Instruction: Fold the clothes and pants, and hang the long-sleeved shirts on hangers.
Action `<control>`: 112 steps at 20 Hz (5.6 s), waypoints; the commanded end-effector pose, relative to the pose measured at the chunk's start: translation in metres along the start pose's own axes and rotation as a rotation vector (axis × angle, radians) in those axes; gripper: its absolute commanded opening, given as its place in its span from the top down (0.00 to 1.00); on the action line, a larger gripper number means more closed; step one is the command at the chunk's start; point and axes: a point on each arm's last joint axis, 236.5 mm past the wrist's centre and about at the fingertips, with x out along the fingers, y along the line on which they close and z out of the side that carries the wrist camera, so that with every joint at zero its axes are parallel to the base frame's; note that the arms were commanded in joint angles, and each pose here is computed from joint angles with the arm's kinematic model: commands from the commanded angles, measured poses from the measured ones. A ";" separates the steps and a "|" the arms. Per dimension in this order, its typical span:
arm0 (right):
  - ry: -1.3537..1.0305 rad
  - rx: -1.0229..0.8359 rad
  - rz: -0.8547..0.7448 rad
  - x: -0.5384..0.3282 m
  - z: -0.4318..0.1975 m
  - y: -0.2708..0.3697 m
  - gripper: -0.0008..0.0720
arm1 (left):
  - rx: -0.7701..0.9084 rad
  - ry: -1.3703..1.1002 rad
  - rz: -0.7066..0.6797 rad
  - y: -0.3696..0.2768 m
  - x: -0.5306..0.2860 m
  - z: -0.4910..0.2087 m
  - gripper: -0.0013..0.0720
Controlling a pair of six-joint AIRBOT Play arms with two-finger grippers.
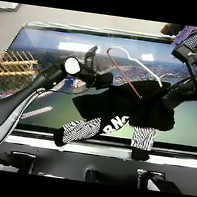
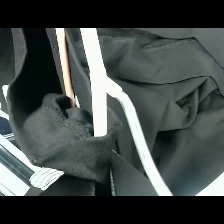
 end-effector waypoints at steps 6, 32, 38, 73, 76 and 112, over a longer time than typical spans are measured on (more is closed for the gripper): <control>0.180 0.029 -0.050 0.033 -0.019 0.024 0.95 | 0.033 -0.059 -0.033 0.018 -0.021 0.035 0.94; 0.380 0.017 -0.063 0.047 -0.045 0.061 0.95 | 0.074 -0.157 0.079 0.088 -0.048 0.084 0.94; 0.513 -0.034 -0.113 0.080 -0.054 0.056 0.95 | 0.112 -0.155 0.088 0.082 -0.057 0.086 0.94; -0.056 -0.581 0.164 0.114 0.088 0.120 0.95 | 0.667 -0.148 0.261 0.132 -0.243 -0.017 0.13; -0.042 -0.657 0.194 0.119 0.083 0.125 0.95 | 0.834 -0.017 0.245 0.155 -0.209 -0.039 0.13; -0.361 -0.115 -0.312 -0.086 0.022 -0.066 0.23 | 1.225 -0.476 0.010 -0.022 -0.308 -0.034 0.94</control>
